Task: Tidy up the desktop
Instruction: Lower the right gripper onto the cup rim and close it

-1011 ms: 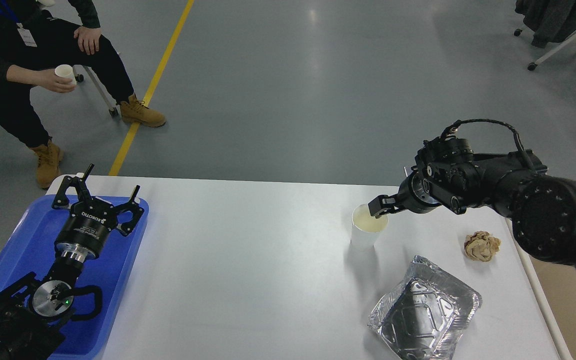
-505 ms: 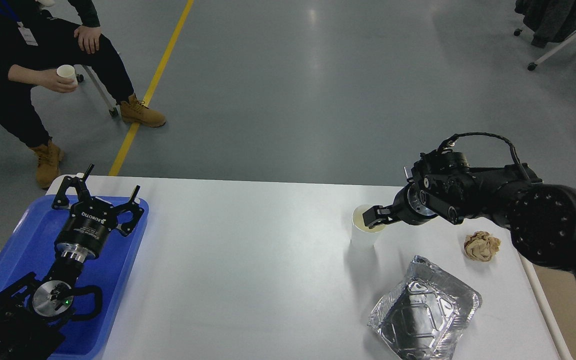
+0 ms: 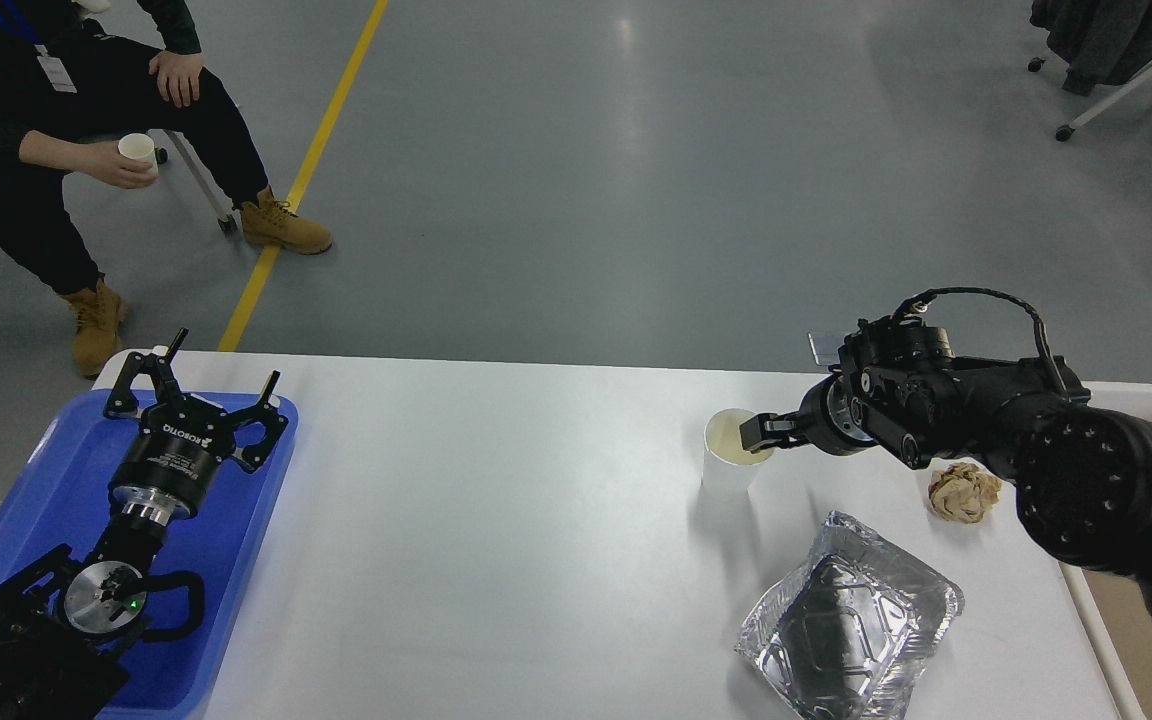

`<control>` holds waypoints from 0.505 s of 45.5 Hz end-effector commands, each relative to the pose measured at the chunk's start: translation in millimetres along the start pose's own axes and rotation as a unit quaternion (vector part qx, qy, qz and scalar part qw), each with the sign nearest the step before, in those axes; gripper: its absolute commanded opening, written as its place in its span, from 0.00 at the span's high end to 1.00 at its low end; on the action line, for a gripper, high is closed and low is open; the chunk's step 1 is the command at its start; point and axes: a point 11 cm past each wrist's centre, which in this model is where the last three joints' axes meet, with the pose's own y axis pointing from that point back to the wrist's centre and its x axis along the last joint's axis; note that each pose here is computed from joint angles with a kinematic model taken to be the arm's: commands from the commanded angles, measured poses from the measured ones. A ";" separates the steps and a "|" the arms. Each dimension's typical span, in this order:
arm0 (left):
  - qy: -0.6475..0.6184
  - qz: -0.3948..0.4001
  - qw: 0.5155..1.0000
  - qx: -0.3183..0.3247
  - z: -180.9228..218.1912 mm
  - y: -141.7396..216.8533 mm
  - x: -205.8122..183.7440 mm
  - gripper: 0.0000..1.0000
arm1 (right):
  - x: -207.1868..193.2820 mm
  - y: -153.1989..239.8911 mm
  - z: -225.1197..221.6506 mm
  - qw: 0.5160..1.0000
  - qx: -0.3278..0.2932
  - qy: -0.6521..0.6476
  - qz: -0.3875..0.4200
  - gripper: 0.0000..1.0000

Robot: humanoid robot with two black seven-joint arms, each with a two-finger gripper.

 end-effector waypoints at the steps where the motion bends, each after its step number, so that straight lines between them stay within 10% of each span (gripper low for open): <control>1: 0.000 0.000 1.000 0.000 0.0 -0.3 -0.3 0.01 | -5.9 -4.8 8.1 1.000 -0.005 -0.007 0.004 0.14; 10: 0.000 0.000 1.000 0.000 0.0 -0.3 -0.3 0.01 | -10.3 -7.0 8.6 1.000 -0.004 -0.009 0.001 0.30; 23: -0.001 0.000 1.000 0.000 0.8 -0.3 -0.1 0.01 | -8.8 -6.6 6.2 1.000 -0.001 -0.007 0.003 0.79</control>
